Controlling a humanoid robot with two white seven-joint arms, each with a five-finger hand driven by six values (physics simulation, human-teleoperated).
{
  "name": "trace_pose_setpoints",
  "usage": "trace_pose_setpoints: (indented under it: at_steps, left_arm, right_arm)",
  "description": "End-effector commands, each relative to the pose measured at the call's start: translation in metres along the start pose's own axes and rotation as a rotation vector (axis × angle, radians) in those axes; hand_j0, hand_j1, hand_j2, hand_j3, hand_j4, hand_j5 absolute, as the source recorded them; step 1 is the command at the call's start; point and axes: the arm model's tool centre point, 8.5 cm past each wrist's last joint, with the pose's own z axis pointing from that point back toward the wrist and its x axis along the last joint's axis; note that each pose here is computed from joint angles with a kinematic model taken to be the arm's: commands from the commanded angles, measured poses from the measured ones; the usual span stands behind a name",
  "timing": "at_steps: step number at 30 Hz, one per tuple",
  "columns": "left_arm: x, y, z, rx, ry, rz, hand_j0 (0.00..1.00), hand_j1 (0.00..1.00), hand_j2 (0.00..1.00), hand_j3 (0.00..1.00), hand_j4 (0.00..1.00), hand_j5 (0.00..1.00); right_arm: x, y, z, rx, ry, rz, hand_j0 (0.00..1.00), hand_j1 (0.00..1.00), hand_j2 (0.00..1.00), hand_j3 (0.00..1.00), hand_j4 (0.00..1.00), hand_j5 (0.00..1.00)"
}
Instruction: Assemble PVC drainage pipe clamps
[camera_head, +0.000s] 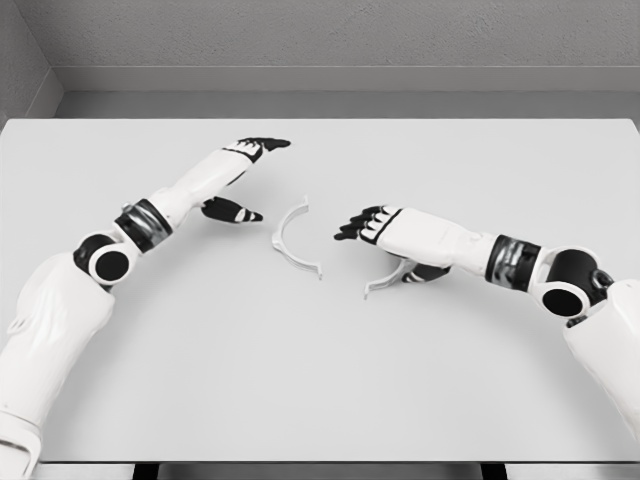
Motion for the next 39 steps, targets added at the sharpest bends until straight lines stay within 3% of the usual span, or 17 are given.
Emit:
trace_pose_setpoints:
  at_steps: [1, 7, 14, 36, 37, 39]
  left_arm:
    - [-0.005, -0.002, 0.003, -0.007, 0.016, 0.006, 1.00, 1.00, 1.00, 1.00, 1.00, 1.00]
    - [-0.008, -0.003, 0.002, -0.011, 0.024, 0.011, 1.00, 1.00, 1.00, 1.00, 1.00, 1.00]
    - [-0.009, -0.002, 0.003, -0.011, 0.028, 0.010, 1.00, 1.00, 1.00, 1.00, 1.00, 1.00]
    - [-0.011, -0.001, 0.003, -0.013, 0.034, 0.009, 1.00, 1.00, 1.00, 1.00, 1.00, 1.00]
    - [-0.011, -0.001, 0.003, -0.013, 0.034, 0.009, 1.00, 1.00, 1.00, 1.00, 1.00, 1.00]
    - [-0.011, -0.001, 0.003, -0.012, 0.034, 0.010, 1.00, 1.00, 1.00, 1.00, 1.00, 1.00]
  right_arm:
    - [0.004, 0.001, -0.005, 0.004, -0.012, -0.009, 1.00, 1.00, 1.00, 1.00, 1.00, 1.00]
    - [0.007, -0.004, -0.014, 0.001, -0.031, 0.001, 1.00, 1.00, 1.00, 1.00, 1.00, 1.00]
    - [-0.001, -0.007, -0.028, 0.014, -0.023, -0.004, 1.00, 1.00, 1.00, 1.00, 1.00, 1.00]
    - [-0.020, -0.026, -0.033, 0.000, 0.014, 0.005, 1.00, 1.00, 1.00, 1.00, 1.00, 1.00]
    - [-0.022, -0.029, -0.026, -0.003, 0.020, 0.013, 1.00, 1.00, 1.00, 1.00, 1.00, 1.00]
    - [-0.014, -0.054, 0.005, -0.029, 0.017, 0.110, 1.00, 1.00, 1.00, 1.00, 1.00, 1.00]
